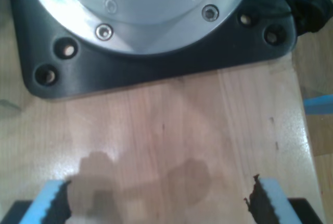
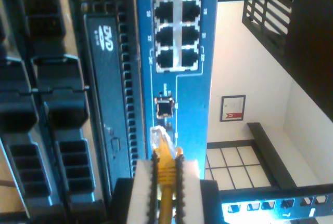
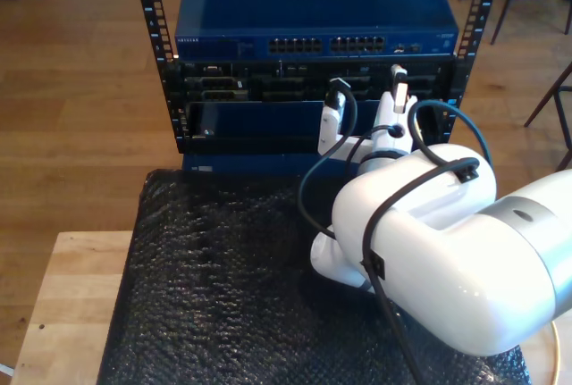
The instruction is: Grab the cable and plug it in
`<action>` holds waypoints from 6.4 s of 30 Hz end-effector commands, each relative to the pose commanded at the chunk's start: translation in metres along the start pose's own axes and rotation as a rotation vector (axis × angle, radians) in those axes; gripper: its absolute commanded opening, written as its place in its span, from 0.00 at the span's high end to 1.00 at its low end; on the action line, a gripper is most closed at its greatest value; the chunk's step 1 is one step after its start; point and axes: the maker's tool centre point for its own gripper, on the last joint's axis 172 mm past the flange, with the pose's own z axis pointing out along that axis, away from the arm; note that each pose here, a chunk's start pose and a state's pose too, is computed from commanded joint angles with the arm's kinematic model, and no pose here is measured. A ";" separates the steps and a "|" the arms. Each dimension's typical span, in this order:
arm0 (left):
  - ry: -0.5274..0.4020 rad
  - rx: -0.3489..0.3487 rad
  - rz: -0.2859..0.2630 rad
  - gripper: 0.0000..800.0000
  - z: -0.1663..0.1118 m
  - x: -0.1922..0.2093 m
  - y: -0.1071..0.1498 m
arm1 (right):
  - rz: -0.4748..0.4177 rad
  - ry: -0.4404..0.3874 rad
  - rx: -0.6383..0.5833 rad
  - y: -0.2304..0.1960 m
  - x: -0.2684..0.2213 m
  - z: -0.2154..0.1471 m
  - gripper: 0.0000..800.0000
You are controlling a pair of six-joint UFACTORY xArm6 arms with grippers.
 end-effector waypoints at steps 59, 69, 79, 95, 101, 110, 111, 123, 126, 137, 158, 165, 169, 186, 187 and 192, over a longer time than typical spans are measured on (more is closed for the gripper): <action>0.000 0.000 0.000 0.00 0.000 0.000 0.000 | 0.035 0.128 -0.060 0.022 0.028 0.026 1.00; 0.000 0.000 0.000 0.00 0.000 0.000 0.000 | 0.035 0.132 -0.062 0.023 0.029 0.027 1.00; 0.000 0.000 0.000 0.00 0.000 0.000 0.000 | 0.039 0.135 -0.054 0.021 0.034 0.031 1.00; 0.000 0.000 0.000 0.00 0.000 0.000 0.000 | 0.030 0.138 -0.052 0.020 0.037 0.028 1.00; 0.000 0.000 0.000 0.00 0.000 0.000 0.000 | 0.033 0.135 -0.062 0.023 0.038 0.029 1.00; 0.000 0.000 0.000 0.00 0.000 0.000 0.000 | 0.031 0.105 -0.057 0.022 0.033 0.028 1.00; 0.000 0.000 0.000 0.00 0.000 0.000 0.000 | 0.023 0.101 -0.057 0.021 0.031 0.028 1.00; 0.000 0.000 0.000 0.00 0.000 0.000 0.000 | 0.016 0.091 -0.051 0.020 0.031 0.027 1.00; 0.000 0.000 0.000 0.00 0.000 0.000 0.000 | 0.017 0.092 -0.052 0.021 0.032 0.028 1.00; 0.000 0.000 0.000 0.00 0.000 0.000 0.000 | 0.022 0.092 -0.053 0.021 0.032 0.029 1.00; 0.000 0.000 0.000 0.00 0.000 0.000 0.000 | 0.023 0.089 -0.054 0.019 0.032 0.032 1.00; 0.000 0.000 0.000 0.00 0.000 0.000 0.000 | 0.026 0.091 -0.054 0.019 0.033 0.032 1.00; 0.000 0.000 0.000 0.00 0.000 0.000 0.000 | 0.033 0.090 -0.061 0.022 0.034 0.033 1.00; 0.000 0.000 0.000 0.00 0.000 0.000 0.000 | 0.027 0.091 -0.052 0.016 0.034 0.033 1.00; 0.000 0.000 0.000 0.00 0.000 0.000 0.000 | 0.027 0.093 -0.051 0.015 0.035 0.033 1.00; 0.000 0.000 0.000 0.00 0.000 0.000 0.000 | 0.033 0.095 -0.043 0.015 0.037 0.037 1.00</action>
